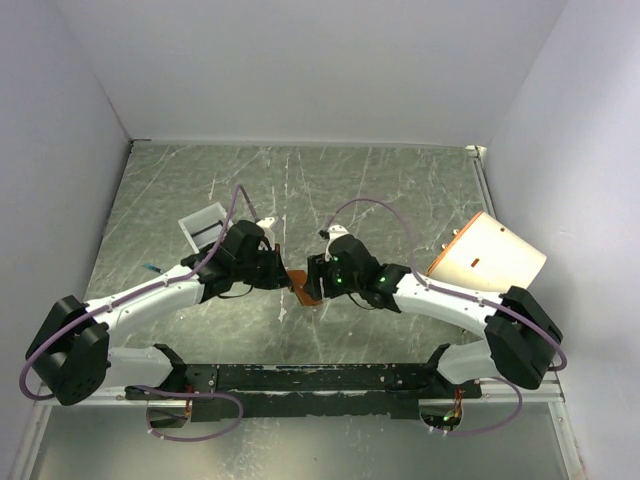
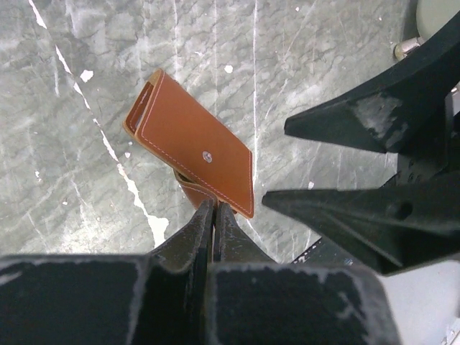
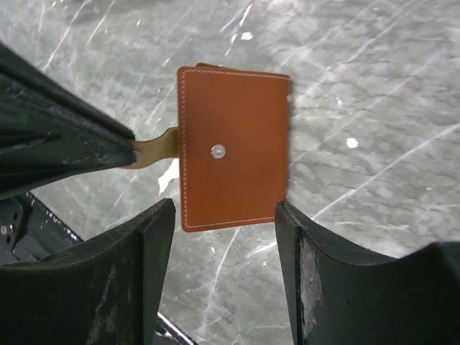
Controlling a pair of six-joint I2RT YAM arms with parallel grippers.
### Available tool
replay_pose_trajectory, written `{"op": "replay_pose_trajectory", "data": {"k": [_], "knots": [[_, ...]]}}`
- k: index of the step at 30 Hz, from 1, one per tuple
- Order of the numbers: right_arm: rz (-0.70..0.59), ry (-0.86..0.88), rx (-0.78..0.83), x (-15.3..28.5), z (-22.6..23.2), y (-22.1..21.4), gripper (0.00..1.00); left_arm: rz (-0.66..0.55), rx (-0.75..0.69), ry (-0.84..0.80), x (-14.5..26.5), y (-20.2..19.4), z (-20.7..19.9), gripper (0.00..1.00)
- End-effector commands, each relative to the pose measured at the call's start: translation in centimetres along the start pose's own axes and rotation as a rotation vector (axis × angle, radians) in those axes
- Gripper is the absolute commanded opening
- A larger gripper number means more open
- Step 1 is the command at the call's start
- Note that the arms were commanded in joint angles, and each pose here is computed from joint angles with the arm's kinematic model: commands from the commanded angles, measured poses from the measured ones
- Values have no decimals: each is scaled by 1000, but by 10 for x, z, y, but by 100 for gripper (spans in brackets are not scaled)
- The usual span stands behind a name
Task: Put the credit cards into the card holder
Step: Open the card holder at the center of the board.
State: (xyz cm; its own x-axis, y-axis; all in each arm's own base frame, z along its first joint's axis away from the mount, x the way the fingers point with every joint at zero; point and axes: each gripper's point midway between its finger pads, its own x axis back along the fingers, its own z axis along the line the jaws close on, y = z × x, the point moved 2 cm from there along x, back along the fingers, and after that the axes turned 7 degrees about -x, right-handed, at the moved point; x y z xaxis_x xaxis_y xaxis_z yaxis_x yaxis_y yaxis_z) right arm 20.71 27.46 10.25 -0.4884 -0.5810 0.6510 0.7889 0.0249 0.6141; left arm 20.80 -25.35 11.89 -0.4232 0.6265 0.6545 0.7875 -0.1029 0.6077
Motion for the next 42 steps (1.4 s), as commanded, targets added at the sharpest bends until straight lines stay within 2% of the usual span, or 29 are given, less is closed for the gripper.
{"op": "replay_pose_trajectory", "data": {"k": [1, 15, 21, 24, 26, 29, 37, 42], "knots": [[8, 40, 52, -3, 12, -6, 58, -34, -9, -64, 5, 16, -18, 7], [46, 14, 92, -23, 13, -7, 58, -54, 5, -60, 10, 18, -18, 7], [4, -76, 67, -19, 0, 0, 53, -51, -4, -35, 13, 17, -15, 7], [-4, -98, 71, -18, -4, 1, 47, -43, -8, -5, 14, 14, -9, 7], [34, -113, 67, -24, -8, -6, 35, -36, -5, -2, 13, 10, -7, 7], [86, -146, 46, -33, -7, -9, 30, -23, 2, 6, 12, 3, -3, 7], [31, -130, 35, -26, 0, 7, 33, 19, 15, 40, 10, -14, 8, 7], [41, -147, 38, -33, -1, 10, 33, 14, 33, 22, 12, -21, 7, 7]]}}
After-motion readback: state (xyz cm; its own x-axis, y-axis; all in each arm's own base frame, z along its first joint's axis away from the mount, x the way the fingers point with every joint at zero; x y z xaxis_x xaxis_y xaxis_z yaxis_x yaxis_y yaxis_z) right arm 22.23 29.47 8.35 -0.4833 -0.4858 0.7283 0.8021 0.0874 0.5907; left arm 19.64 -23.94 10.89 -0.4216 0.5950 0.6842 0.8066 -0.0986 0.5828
